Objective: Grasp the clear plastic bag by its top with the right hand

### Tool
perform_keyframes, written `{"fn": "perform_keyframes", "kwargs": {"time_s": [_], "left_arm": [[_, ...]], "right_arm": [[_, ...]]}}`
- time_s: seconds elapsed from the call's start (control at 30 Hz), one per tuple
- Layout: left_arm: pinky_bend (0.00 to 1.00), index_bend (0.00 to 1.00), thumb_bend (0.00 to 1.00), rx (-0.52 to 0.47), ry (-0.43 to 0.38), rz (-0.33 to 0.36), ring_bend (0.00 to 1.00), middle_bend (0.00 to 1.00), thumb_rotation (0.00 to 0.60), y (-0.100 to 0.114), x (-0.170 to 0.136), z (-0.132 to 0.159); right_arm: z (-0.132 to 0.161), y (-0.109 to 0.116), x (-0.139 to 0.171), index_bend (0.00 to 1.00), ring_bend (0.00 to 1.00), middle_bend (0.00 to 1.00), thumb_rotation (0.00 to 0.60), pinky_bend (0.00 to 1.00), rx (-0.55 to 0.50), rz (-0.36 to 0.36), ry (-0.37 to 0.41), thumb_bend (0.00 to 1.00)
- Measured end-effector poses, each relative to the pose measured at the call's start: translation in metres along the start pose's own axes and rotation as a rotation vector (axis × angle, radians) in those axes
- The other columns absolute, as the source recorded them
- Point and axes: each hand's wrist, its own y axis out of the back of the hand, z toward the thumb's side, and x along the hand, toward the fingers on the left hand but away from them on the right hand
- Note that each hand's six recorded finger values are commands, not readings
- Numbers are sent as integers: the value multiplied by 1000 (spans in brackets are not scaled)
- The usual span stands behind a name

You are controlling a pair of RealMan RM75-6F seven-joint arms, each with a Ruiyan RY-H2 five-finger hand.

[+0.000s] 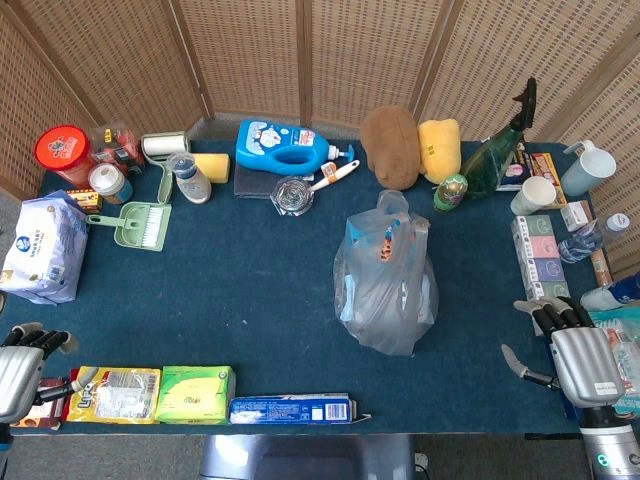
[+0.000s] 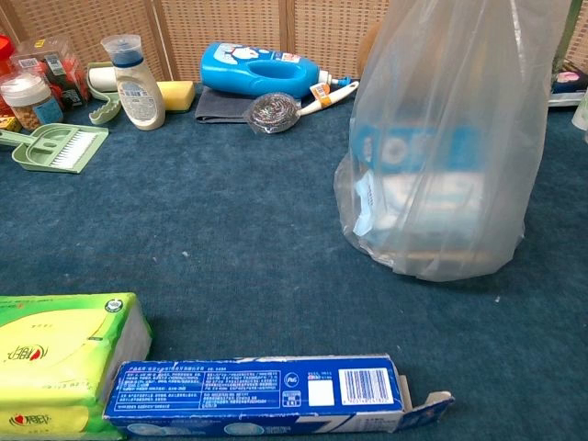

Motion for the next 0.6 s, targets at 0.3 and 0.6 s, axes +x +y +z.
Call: {"fn": "perform_keyframes", "kwargs": {"time_s": [0.3,0.6], "left_arm": [[237,462,153,-3,6,-7,436,506,0,-4,-2,-1],[237,462,154,-11,8,0,436,506,0,-4,-1,-3]], "right_arm": [[1,-1,-2,274,245,328,200,167,-23,12,6,388],[8,9,-10,274,269,330,200,206,-71,-22,33,336]]}}
